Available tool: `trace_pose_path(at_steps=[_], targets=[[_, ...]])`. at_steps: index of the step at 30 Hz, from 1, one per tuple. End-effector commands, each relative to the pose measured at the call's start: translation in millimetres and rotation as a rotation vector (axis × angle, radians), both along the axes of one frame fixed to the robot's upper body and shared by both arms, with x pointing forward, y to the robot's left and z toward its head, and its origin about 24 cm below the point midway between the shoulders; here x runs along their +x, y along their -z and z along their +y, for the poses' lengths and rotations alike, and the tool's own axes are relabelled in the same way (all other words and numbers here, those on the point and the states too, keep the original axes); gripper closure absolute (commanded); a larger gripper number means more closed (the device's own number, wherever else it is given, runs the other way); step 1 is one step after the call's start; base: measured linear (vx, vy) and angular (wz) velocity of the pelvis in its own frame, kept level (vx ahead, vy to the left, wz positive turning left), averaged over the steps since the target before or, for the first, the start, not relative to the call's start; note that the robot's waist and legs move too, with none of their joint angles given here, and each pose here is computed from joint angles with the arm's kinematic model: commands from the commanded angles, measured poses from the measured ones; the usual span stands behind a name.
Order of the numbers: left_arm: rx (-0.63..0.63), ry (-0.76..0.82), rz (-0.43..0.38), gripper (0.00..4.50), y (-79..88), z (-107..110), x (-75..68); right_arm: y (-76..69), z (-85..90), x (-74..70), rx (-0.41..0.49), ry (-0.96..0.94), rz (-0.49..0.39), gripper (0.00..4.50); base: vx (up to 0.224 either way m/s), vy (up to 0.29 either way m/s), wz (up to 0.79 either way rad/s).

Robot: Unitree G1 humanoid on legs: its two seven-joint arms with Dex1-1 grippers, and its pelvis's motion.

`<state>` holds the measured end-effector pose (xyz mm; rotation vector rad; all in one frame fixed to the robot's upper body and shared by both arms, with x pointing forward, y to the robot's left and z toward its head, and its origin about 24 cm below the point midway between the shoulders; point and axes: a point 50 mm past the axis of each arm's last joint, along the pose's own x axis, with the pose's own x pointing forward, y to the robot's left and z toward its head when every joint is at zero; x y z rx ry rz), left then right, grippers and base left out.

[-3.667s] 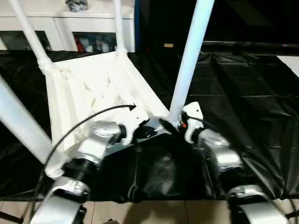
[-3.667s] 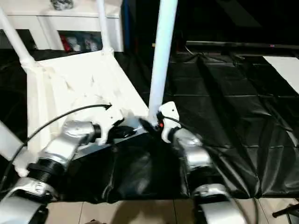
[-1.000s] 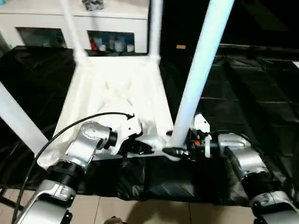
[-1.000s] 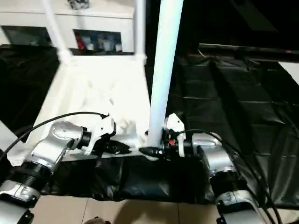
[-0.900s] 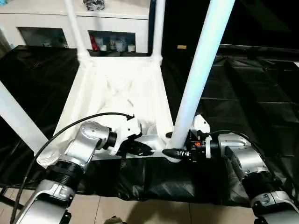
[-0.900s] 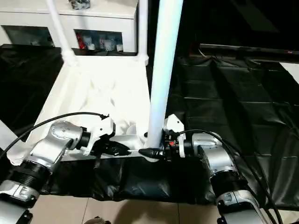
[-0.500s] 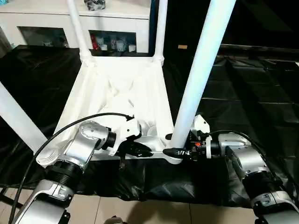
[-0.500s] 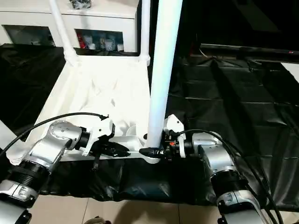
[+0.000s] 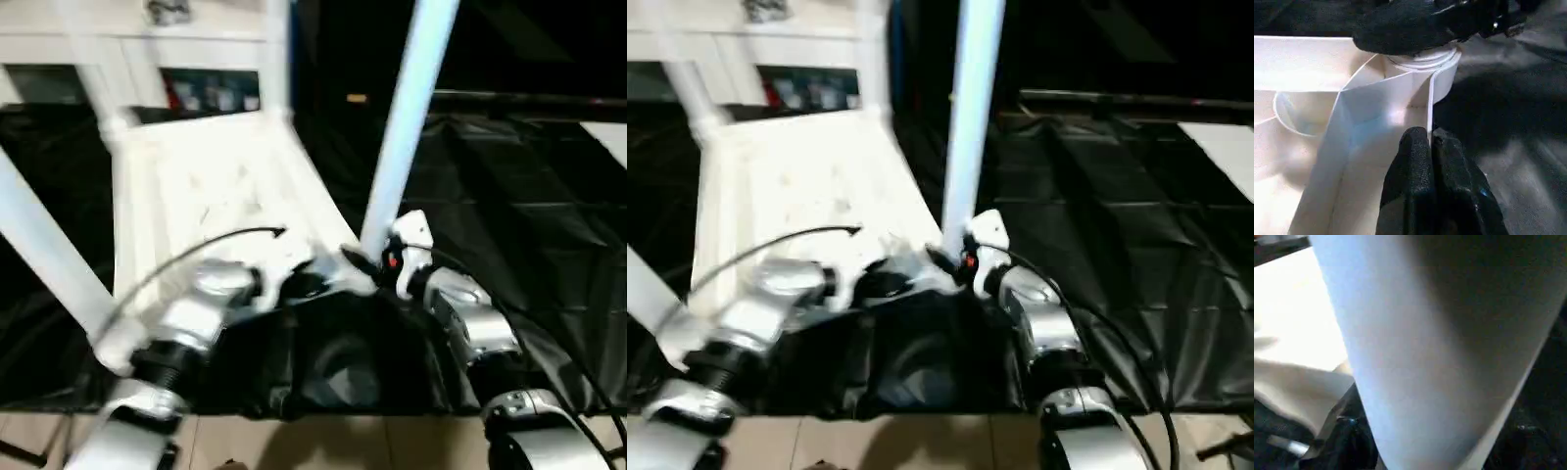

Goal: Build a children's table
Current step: Rotate leg to tighten

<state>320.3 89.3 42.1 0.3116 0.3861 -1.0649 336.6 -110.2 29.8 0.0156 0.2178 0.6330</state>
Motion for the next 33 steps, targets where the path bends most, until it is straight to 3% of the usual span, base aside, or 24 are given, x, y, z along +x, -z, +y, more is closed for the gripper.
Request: trace_pose_path(at_steps=[1,6,7,10,17,24,33], targets=[[-0.076,0.06,-0.064,4.5,-14.5,-43,-1.9,22.4,56.5,-20.3,0.019,-0.171,0.109,2.1,0.0,0.0,0.0],[-0.068,0.084,-0.069,4.5,-14.6,-43,-3.0,18.2,63.0,-21.0,0.067,-0.2,0.1,1.62,0.0,0.0,0.0],[-0.064,0.096,-0.069,4.5,-14.9,-41,-3.1,17.2,61.2,-20.9,0.058,-0.212,0.089,1.3,0.0,0.0,0.0],[-0.061,0.125,-0.067,4.5,-15.6,-36,-4.1,16.1,56.2,-20.7,0.029,-0.24,0.067,1.16,0.0,0.0,0.0],[-0.043,0.306,-0.027,4.5,-17.5,-13,-11.2,10.2,28.1,-33.6,-0.014,-0.562,0.036,1.16,0.0,0.0,0.0],[-0.003,0.389,0.014,4.5,-18.2,4,-12.4,9.8,13.2,-44.6,-0.054,-0.765,0.064,1.16,0.0,0.0,0.0],[0.016,0.439,0.037,4.5,-20.3,13,-11.3,10.3,7.4,-57.3,-0.065,-0.945,0.142,1.84,0.0,0.0,0.0]])
